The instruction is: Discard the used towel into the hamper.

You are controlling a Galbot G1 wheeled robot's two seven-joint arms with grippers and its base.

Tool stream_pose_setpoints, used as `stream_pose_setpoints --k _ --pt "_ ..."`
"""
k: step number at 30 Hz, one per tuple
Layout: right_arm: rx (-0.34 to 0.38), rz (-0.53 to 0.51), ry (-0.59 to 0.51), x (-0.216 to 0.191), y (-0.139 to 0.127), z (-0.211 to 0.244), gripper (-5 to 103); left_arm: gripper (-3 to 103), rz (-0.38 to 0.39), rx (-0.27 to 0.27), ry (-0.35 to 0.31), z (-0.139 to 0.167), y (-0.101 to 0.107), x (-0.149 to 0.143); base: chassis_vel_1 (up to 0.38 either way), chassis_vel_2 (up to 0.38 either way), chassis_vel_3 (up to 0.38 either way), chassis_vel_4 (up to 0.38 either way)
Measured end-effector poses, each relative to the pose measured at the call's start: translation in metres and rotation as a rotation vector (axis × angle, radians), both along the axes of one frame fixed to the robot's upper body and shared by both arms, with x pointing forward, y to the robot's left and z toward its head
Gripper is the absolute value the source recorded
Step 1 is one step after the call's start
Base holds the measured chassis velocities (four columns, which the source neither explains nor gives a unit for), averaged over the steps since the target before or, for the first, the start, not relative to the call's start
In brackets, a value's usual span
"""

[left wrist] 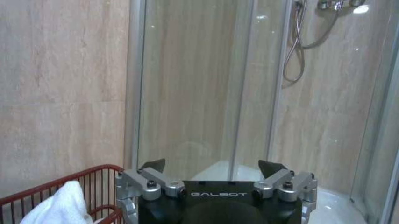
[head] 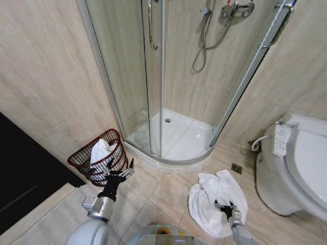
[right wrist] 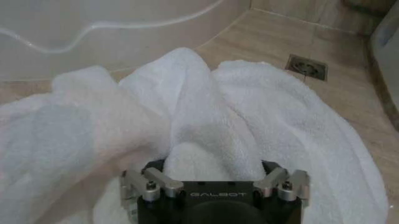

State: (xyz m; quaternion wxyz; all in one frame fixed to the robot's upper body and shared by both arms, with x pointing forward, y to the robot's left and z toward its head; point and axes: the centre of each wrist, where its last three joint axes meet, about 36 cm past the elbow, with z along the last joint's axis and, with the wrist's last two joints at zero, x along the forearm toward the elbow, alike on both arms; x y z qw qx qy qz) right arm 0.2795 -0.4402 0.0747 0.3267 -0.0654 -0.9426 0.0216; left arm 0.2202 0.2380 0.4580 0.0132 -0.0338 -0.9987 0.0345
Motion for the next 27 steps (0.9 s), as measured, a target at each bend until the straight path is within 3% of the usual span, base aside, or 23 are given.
stream_pose_setpoints --k 2,3,6,9,18,24,27 --pt "0.002 0.001 0.0 0.0 -0.0002 0.0001 93 100 0.0 0.0 0.0 0.0 0.0 0.0 0.0 0.0 0.0 0.0" --pt "0.005 0.005 0.0 0.0 -0.0006 0.0002 83 100 0.0 0.0 0.0 0.0 0.0 0.0 0.0 0.0 0.0 0.0" --pt "0.007 0.007 0.0 0.0 -0.0007 0.0002 78 100 0.0 0.0 0.0 0.0 0.0 0.0 0.0 0.0 0.0 0.0" --pt "0.008 0.007 -0.001 -0.0001 -0.0009 0.0004 61 100 0.0 0.0 0.0 0.0 0.0 0.0 0.0 0.0 0.0 0.0" --pt "0.008 0.005 -0.01 -0.0014 -0.0007 0.0005 33 100 0.0 0.0 0.0 0.0 0.0 0.0 0.0 0.0 0.0 0.0" --pt "0.007 0.002 -0.015 -0.0031 -0.002 0.0008 21 100 0.0 0.0 0.0 0.0 0.0 0.0 0.0 0.0 0.0 0.0" --pt "0.006 0.002 -0.015 -0.0037 -0.0022 0.0007 21 100 0.0 0.0 0.0 0.0 0.0 0.0 0.0 0.0 0.0 0.0"
